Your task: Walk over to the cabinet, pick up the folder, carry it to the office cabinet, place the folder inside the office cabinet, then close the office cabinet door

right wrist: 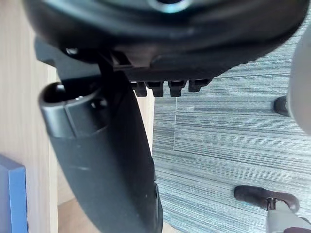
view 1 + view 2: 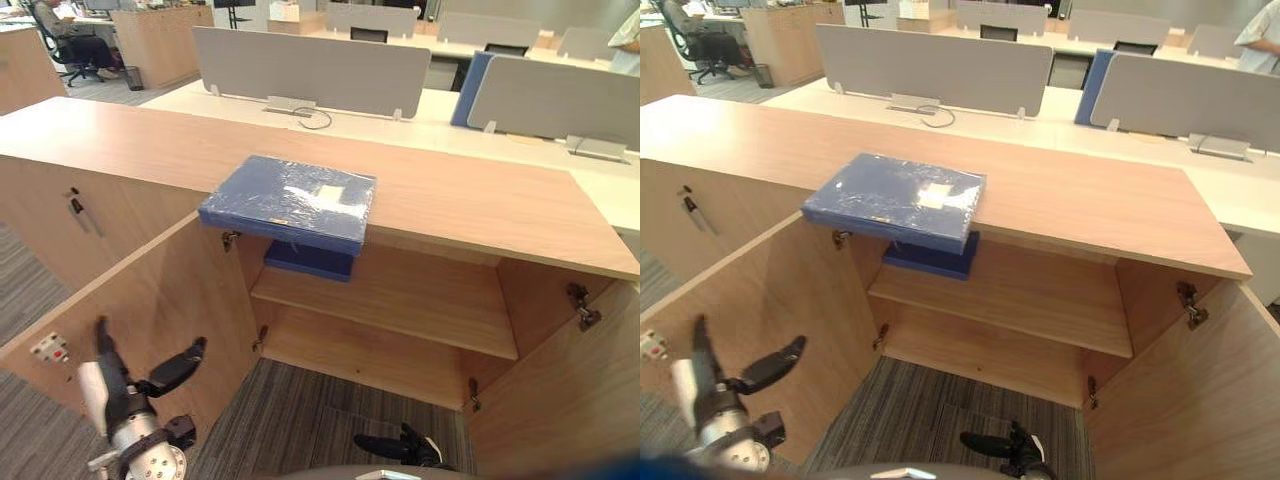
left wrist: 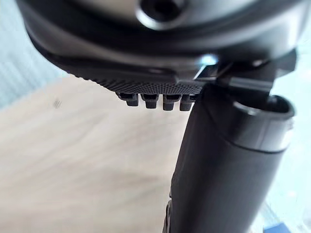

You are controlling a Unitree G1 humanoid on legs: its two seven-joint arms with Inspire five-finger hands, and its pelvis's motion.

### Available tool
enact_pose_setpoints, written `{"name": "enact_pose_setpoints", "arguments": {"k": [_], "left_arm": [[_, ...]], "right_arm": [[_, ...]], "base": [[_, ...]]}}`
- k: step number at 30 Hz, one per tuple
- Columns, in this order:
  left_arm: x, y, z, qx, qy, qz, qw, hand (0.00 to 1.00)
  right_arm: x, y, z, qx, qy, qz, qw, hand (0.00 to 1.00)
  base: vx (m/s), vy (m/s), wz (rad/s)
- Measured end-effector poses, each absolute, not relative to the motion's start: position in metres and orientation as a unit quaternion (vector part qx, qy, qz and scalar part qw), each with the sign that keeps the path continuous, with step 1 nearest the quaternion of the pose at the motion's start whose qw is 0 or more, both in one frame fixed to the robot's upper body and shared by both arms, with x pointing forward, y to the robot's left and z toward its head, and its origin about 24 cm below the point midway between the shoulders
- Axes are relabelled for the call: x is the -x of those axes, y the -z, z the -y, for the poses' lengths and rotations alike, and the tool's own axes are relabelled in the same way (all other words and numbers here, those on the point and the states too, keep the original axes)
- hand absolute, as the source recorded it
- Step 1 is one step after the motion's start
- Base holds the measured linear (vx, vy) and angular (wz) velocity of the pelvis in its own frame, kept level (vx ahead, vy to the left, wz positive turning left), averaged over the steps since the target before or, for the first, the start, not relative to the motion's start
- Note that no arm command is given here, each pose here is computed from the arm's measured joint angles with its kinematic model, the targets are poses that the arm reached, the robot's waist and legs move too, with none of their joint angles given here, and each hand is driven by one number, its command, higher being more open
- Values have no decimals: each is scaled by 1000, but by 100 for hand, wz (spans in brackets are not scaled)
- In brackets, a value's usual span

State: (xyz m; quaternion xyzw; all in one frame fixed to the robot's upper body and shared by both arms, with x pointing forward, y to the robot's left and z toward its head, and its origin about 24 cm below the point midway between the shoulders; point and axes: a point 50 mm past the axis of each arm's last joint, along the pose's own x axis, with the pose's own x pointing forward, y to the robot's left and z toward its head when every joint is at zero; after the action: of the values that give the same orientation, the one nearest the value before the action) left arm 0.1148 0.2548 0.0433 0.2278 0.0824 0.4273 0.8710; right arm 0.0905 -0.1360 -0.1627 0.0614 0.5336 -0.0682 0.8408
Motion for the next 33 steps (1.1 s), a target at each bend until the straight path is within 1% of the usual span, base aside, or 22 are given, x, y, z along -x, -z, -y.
{"name": "enact_pose_setpoints", "arguments": {"k": [2,4,5,8,13,16,21,24,33], "left_arm": [[-123,-65,-247,-279,-437,-26,855,100],[-134,-83,-237,-304,-433,28,848,100],[-144,-99,-227,-323,-425,80,842,100],[-157,-125,-211,-341,-413,165,828,100],[-171,-141,-200,-377,-384,231,811,100],[-184,-137,-197,-403,-356,238,809,100],[-199,-119,-192,-441,-285,212,824,100],[-211,-110,-191,-466,-245,202,826,100],[-227,-102,-187,-523,-141,214,813,100]], "right_arm": [[-91,163,136,-48,63,-531,844,100],[-91,162,137,-47,66,-527,846,100],[-91,163,137,-46,66,-527,846,100],[-89,164,135,-44,61,-527,846,100],[-91,163,132,-39,51,-522,851,100],[-91,165,131,-37,49,-526,848,100],[-93,165,133,-33,47,-525,849,100],[-95,165,138,-24,45,-522,852,100],[-94,165,148,-13,46,-521,852,100]], "base": [[-112,1,8],[-83,-15,18],[-44,-15,15],[-10,0,-1],[7,-2,-19],[11,-14,-16],[5,-9,-13],[-27,-3,-13],[-26,-11,-13]]}}
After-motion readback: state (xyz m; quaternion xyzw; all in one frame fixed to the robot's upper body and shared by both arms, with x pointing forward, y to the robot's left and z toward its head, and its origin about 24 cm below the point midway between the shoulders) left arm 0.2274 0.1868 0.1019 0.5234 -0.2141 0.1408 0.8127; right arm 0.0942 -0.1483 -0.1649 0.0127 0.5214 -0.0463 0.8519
